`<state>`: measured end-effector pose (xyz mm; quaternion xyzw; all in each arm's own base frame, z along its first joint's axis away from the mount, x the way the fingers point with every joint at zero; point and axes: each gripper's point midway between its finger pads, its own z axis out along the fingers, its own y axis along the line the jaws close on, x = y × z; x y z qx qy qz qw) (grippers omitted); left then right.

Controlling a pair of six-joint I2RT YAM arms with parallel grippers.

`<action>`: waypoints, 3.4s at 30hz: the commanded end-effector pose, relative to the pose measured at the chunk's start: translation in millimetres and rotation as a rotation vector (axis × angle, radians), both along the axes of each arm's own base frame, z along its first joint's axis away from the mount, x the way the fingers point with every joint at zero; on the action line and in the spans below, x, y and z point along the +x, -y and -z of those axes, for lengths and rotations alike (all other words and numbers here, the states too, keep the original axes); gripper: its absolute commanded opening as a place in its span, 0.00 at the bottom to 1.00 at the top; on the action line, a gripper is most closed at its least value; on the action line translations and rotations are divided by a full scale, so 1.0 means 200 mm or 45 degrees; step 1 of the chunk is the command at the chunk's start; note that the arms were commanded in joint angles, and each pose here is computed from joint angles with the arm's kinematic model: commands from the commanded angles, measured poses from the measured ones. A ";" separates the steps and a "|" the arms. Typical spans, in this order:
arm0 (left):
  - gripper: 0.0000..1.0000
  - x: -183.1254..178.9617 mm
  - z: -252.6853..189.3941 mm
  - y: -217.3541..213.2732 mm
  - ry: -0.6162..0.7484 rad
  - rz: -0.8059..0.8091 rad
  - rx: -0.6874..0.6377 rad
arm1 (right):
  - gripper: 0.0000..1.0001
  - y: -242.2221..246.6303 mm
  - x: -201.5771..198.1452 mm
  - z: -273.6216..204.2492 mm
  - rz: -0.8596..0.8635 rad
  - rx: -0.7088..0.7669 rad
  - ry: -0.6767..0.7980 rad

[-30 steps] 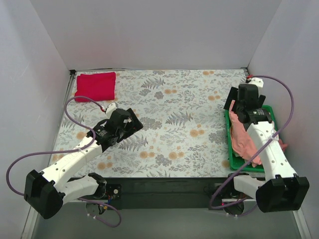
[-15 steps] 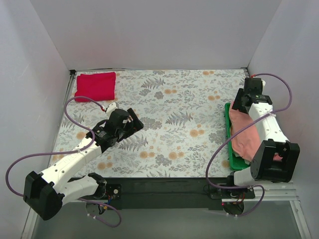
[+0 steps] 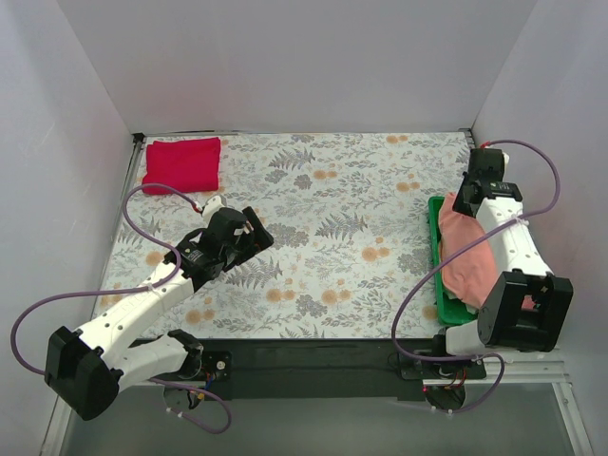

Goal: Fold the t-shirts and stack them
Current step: Grab the tshirt from the pile, then move the tshirt to the center of the board

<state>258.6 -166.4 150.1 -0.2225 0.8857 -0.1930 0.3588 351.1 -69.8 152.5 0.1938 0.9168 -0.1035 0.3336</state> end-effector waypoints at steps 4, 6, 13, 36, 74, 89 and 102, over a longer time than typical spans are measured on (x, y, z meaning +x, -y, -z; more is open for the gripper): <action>0.98 -0.01 -0.02 0.00 0.014 0.019 -0.003 | 0.01 0.02 0.02 -0.39 -0.008 -0.050 0.292; 0.98 -0.02 -0.03 0.00 0.018 0.027 -0.014 | 0.01 0.03 0.02 -0.48 -0.001 -0.068 0.359; 0.98 -0.04 -0.10 0.05 0.087 0.111 -0.092 | 0.01 0.05 -0.07 -0.92 0.003 -0.150 0.624; 0.98 -0.10 -0.28 0.06 0.230 0.146 -0.252 | 0.01 -0.16 -0.41 -2.27 -0.317 -0.275 1.396; 0.98 -0.11 -0.29 -0.04 0.155 0.028 -0.140 | 0.01 -1.79 -0.15 -2.02 -1.589 0.550 1.333; 0.98 -0.14 -0.25 -0.12 0.095 -0.077 -0.103 | 0.01 -1.75 0.24 -1.25 -1.075 0.391 0.880; 0.98 -0.04 -0.01 -0.06 -0.078 -0.133 -0.025 | 0.01 -1.16 0.46 -0.34 -0.661 0.237 0.386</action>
